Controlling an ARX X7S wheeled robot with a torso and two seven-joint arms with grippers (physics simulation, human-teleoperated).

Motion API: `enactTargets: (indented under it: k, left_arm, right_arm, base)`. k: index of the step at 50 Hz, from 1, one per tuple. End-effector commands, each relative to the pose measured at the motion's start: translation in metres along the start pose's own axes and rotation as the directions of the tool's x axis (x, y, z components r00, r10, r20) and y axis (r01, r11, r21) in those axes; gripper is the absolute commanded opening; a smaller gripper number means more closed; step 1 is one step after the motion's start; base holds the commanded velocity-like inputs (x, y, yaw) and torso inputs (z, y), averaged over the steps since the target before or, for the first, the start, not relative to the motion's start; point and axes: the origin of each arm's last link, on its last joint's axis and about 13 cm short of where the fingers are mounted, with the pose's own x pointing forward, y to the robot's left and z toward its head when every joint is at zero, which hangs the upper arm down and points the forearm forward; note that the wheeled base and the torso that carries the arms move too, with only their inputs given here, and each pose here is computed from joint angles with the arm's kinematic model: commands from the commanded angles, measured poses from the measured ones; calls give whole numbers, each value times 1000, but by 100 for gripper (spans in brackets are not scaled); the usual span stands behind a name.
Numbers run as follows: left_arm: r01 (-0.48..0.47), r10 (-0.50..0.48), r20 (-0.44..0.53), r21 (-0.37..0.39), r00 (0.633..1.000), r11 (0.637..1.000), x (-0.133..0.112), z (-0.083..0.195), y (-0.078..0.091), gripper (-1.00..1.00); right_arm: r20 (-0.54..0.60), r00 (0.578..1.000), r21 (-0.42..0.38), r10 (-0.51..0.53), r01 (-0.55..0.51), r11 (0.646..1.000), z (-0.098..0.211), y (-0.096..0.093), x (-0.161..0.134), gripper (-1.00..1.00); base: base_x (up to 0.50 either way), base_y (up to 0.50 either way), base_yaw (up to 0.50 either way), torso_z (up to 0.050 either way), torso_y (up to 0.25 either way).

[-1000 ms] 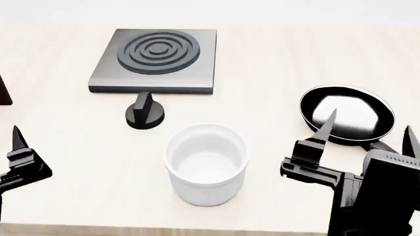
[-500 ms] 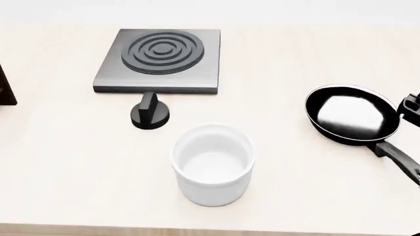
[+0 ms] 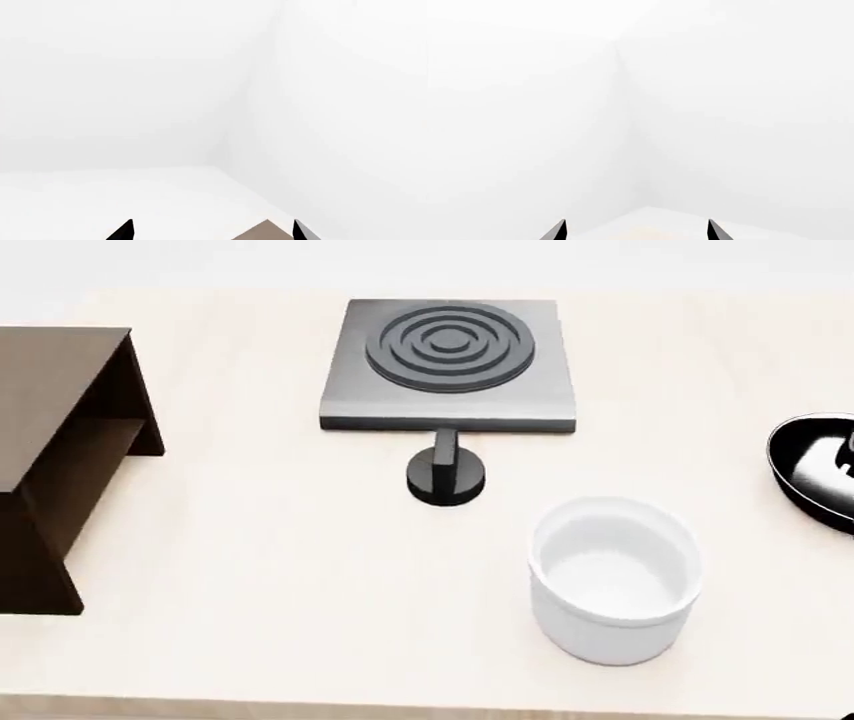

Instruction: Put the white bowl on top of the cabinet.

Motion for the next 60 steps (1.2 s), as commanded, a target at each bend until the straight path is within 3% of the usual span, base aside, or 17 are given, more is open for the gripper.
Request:
enactTargets:
  k: [1,50,60]
  left_arm:
    - [-4,5,4,-4,1000,1000,0,-1,1,100]
    - [-1,1,-1,0,1000,1000,0,1,0,100]
    - [-1,1,-2,2,1000,1000,-2,-3,2,100]
  right_arm:
    - [0,1000,-1,0,0,1000,-2,0,1,100]
    - [4,1000,-10,-13,14,1000,-1,-1,1,100]
    - [-20,1000,0,-18,18,1000,-3,-1,2,100]
  base:
    - [0,500,0,0,0]
    - [0,499,0,0,0]
    - [19,0,0,0,0]
